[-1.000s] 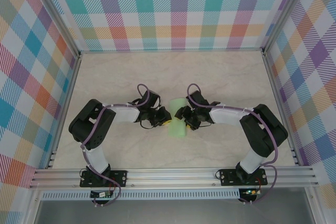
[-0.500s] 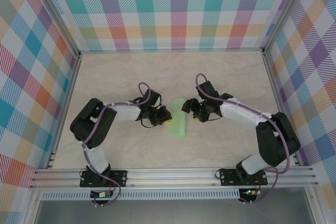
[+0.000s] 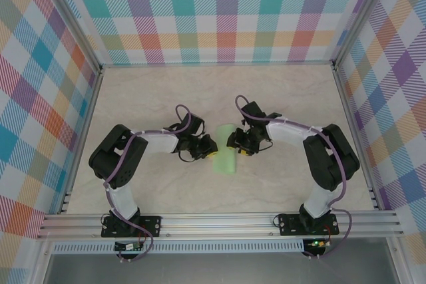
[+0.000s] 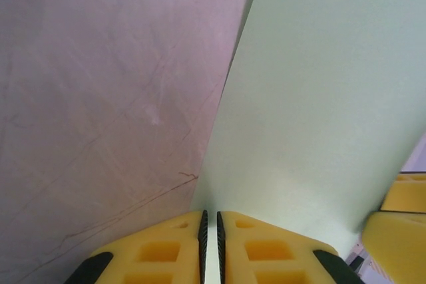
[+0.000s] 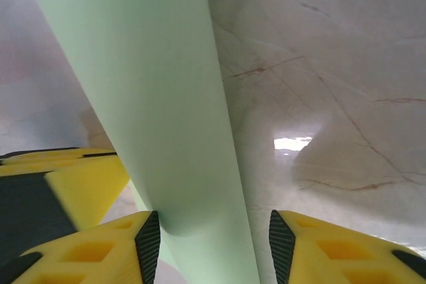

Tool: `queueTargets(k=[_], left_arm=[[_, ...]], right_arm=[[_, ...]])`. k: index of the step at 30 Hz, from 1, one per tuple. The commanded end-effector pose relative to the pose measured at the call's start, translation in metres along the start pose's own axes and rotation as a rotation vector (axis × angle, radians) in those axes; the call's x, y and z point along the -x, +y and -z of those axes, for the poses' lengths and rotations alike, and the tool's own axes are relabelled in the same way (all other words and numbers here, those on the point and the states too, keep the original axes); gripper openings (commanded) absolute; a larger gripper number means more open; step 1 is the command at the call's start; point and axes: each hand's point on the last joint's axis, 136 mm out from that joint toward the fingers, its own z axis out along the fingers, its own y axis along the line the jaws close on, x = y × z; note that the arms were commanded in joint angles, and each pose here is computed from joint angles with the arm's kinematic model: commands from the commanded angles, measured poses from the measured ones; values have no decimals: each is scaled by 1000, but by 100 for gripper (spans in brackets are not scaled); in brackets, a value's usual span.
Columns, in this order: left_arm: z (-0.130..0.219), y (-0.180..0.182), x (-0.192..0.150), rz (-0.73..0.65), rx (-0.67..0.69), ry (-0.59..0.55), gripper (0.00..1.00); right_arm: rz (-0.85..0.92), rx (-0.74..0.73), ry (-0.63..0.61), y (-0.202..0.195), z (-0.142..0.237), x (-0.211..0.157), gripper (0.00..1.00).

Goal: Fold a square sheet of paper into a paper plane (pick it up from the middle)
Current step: Fold the square sheet of paper in half at the center of the table.

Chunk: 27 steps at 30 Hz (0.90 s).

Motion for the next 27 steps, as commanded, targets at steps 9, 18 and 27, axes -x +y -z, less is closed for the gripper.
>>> queueTargets(k=[9, 18, 27], left_arm=[[60, -18, 13, -93, 71, -185, 37], [68, -12, 11, -72, 90, -212, 40], [65, -14, 11, -64, 80, -199, 40]], right_arm=[[-19, -139, -4, -25, -2, 1, 51], [-80, -203, -12, -36, -5, 4, 52], [-93, -231, -20, -43, -4, 2, 54]])
